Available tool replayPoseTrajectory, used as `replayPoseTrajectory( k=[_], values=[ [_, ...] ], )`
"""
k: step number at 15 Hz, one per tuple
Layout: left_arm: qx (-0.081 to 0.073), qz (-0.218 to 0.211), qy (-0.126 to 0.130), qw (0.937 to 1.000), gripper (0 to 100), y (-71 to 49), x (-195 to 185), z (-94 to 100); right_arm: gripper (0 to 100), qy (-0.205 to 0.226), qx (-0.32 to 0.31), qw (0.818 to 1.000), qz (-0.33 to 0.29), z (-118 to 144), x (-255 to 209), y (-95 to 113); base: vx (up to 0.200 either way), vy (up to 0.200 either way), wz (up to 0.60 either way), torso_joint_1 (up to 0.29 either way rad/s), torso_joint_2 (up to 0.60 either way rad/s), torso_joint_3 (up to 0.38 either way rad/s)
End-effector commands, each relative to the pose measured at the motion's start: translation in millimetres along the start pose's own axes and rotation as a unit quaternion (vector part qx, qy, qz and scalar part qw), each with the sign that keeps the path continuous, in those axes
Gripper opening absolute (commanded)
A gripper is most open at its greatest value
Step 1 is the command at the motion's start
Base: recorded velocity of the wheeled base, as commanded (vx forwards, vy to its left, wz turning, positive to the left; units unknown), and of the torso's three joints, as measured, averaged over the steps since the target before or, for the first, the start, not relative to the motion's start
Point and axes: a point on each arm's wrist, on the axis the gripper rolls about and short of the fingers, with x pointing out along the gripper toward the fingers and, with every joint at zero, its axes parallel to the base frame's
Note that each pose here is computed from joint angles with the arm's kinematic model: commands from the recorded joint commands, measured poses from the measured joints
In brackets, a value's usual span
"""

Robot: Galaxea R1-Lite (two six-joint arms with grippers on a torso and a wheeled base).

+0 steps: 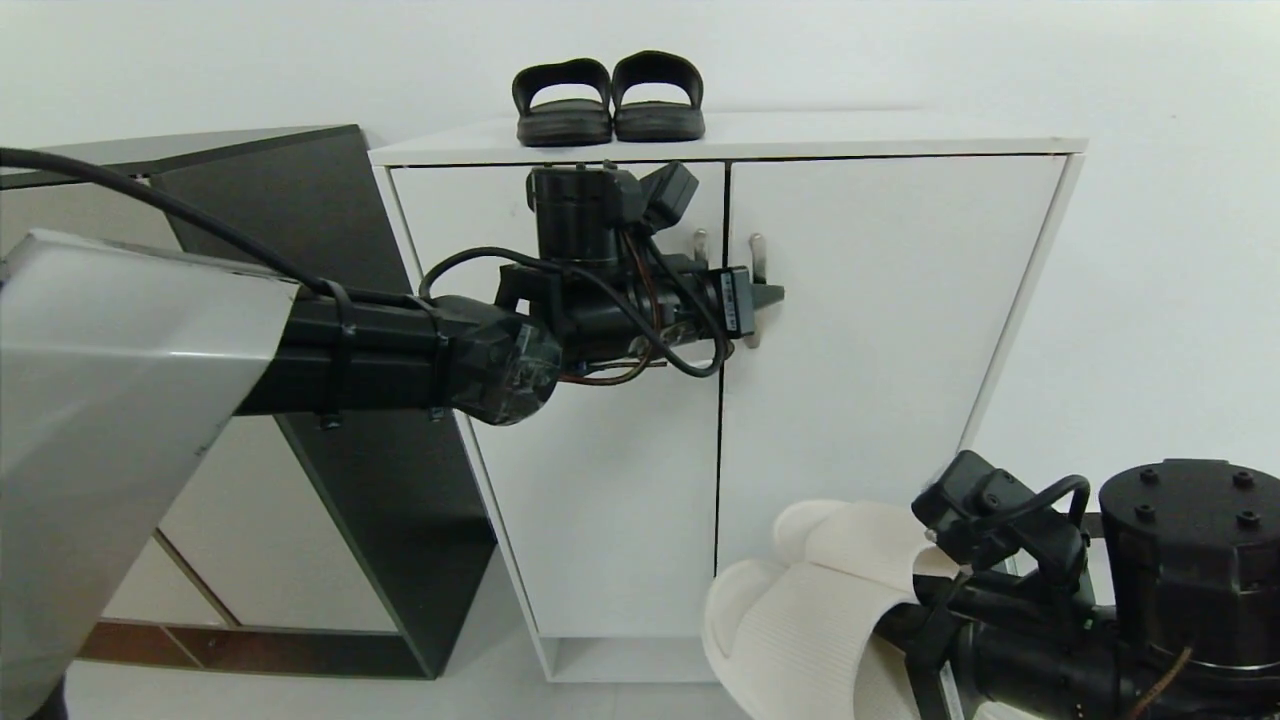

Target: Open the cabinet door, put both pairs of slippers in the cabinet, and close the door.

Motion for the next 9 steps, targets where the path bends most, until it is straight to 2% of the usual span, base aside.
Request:
replayPoseTrajectory(
  k=[1, 4, 6, 9],
  values=[
    [0.003, -0.008, -0.006, 0.9999, 0, -11.5, -21, 10.7, 0, -0.008, 0.0, 1.0, 0.025, -2, -10, 0, 0.0, 0.0, 0.0, 0.0, 0.0, 0.0],
    [0.007, -0.026, 0.011, 0.9996, 0, -24.9, -42, 5.7, 0, -0.013, -0.003, 0.997, 0.077, -5, -20, 2, 0.0, 0.0, 0.0, 0.0, 0.0, 0.0],
    [0.011, -0.033, 0.001, 0.9994, 0, -32.1, -51, 2.7, 0, -0.016, -0.004, 0.995, 0.101, -7, -26, 3, 0.0, 0.0, 0.0, 0.0, 0.0, 0.0],
    [0.017, -0.051, -0.013, 0.9985, 0, -51.9, -80, -3.3, 0, -0.02, -0.014, 0.992, 0.125, -11, -34, 3, 0.0, 0.0, 0.0, 0.0, 0.0, 0.0]
  ],
)
